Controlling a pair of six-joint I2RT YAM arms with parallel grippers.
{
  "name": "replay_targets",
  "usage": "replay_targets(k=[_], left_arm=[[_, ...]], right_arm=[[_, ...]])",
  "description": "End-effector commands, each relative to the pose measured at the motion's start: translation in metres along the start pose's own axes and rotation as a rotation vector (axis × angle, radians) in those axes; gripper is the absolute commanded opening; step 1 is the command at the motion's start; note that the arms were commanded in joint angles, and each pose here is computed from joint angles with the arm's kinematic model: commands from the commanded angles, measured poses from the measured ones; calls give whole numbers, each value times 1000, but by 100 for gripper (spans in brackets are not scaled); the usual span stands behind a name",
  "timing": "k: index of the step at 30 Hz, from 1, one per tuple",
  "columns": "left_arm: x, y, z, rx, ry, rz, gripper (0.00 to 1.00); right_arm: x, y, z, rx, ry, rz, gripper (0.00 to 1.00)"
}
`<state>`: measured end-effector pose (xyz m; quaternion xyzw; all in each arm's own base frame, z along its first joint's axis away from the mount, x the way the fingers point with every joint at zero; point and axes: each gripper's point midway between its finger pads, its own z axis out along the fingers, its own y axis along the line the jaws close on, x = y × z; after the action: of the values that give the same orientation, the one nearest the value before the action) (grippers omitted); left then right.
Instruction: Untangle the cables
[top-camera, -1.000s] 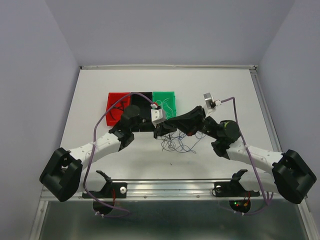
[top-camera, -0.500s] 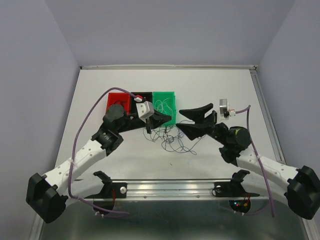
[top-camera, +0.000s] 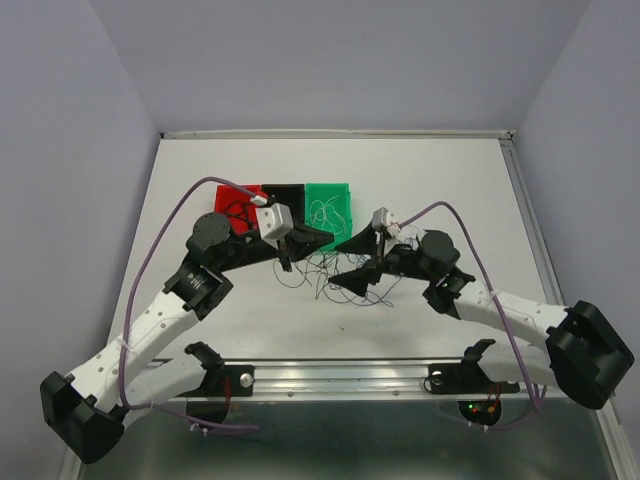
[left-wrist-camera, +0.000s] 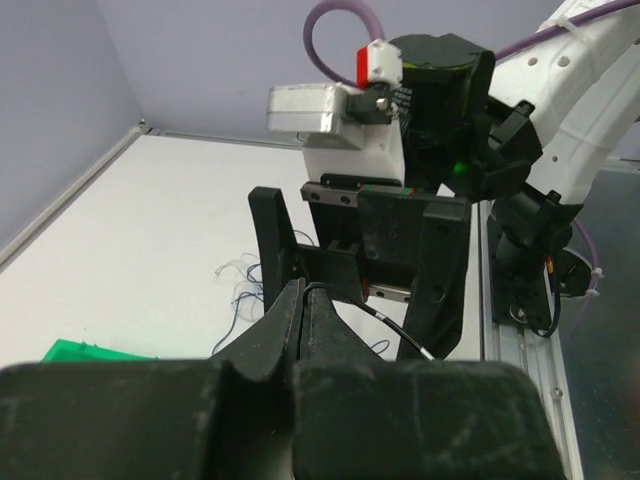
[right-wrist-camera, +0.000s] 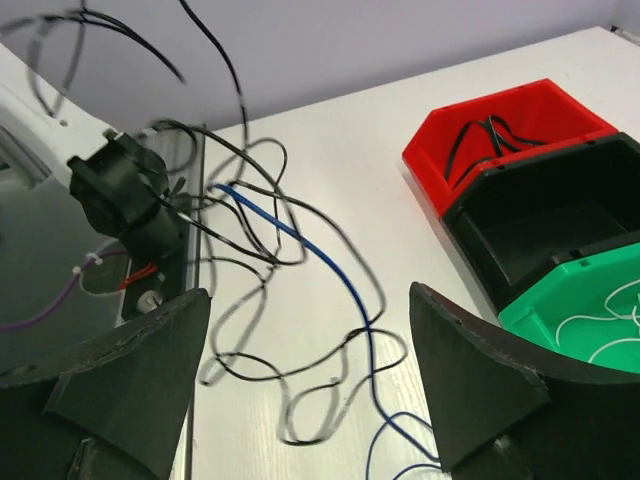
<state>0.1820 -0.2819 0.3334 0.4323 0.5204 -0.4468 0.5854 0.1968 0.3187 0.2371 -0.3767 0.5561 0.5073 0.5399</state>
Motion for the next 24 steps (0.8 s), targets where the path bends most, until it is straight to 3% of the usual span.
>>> replay_targets(k=[1, 3, 4, 6, 7, 10, 13, 17, 20, 21, 24], left_arm=[[-38, -6, -12, -10, -92, 90, 0], [-41, -7, -14, -13, -96, 98, 0], [-41, -7, -15, -15, -97, 101, 0], [-42, -4, -16, -29, -99, 112, 0], [-43, 1, -18, -67, -103, 111, 0], [-49, 15, -25, -154, -116, 128, 0], [-52, 32, -35, -262, -135, 130, 0], [-70, 74, -73, -592, -229, 133, 0], [-75, 86, -91, -710, -268, 131, 0], [-73, 91, -98, -751, -273, 131, 0], [-74, 92, -101, -766, -283, 133, 0]], right_arm=[[-24, -5, 18, -33, -6, -97, 85], [-18, -13, 23, -12, 18, -92, 81], [-17, -16, 27, -14, 28, -88, 56], [-10, -22, 31, -2, 48, -76, 34], [-12, -24, 32, 7, 45, -75, 17], [-16, -28, 33, 40, 36, -65, 0], [-23, -38, 28, 118, 9, -51, 0], [-49, -59, 12, 323, -80, 25, 0], [-56, -111, -21, 708, -92, 134, 1], [-53, -132, -52, 922, -96, 183, 1], [-50, -146, -97, 1162, -118, 197, 0]])
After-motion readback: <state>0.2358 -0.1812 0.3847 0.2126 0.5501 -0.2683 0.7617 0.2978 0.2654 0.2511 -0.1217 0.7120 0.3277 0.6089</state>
